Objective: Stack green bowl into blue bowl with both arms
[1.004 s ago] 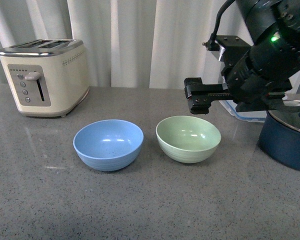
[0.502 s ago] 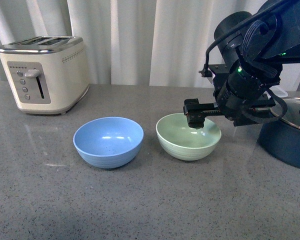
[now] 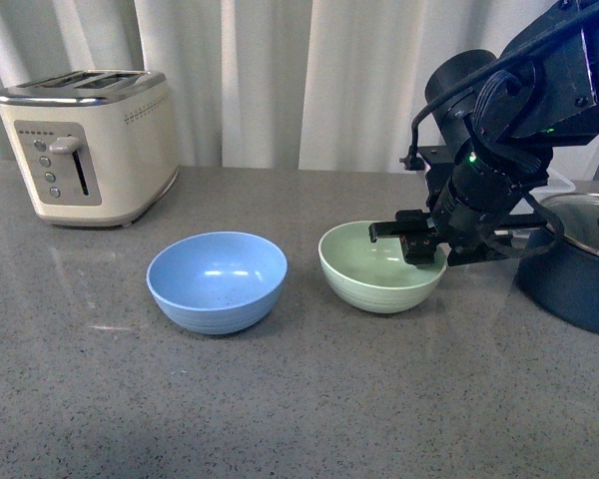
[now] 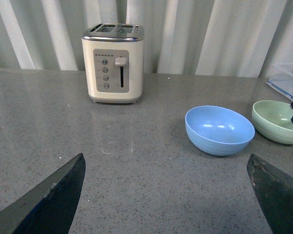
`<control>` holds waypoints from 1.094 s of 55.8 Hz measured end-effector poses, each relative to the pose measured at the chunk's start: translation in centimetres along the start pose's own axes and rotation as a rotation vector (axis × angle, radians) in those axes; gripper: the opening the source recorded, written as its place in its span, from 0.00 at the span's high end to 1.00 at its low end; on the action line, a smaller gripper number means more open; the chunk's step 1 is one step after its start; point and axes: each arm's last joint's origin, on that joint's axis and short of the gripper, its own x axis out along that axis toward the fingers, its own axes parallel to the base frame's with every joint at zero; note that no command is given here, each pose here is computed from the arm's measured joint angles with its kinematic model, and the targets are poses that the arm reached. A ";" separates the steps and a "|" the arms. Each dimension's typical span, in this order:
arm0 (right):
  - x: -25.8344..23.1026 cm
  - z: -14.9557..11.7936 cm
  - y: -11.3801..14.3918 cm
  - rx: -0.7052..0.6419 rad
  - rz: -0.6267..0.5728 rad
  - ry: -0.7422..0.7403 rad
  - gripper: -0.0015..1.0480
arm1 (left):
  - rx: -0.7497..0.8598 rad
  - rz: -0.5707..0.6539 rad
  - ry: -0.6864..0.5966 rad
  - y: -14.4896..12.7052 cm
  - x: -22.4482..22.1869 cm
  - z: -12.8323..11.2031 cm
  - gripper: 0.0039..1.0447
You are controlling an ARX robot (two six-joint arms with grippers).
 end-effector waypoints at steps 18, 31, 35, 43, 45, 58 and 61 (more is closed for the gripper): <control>-1.6 1.5 -0.7 0.017 0.021 -0.074 0.99 | 0.000 0.000 0.000 0.0 0.0 0.0 0.06; -5.6 2.9 -0.5 0.016 0.100 -0.180 0.99 | 0.000 0.000 0.000 0.0 0.0 0.0 0.06; -7.5 3.7 0.0 0.011 0.139 -0.234 0.99 | 0.000 0.000 0.000 0.0 0.0 0.0 0.06; -11.0 4.6 2.4 -0.016 0.248 -0.329 0.99 | 0.000 0.000 0.000 0.0 0.0 0.0 0.06; -11.6 4.6 3.4 -0.033 0.280 -0.347 0.99 | 0.000 0.000 0.000 0.0 0.0 0.0 0.06; -11.3 3.3 8.5 -0.114 0.379 -0.344 0.99 | 0.000 0.000 0.000 0.0 0.0 0.0 0.06; -10.9 2.9 9.2 -0.126 0.388 -0.327 0.99 | 0.000 0.000 0.000 0.0 0.0 0.0 0.06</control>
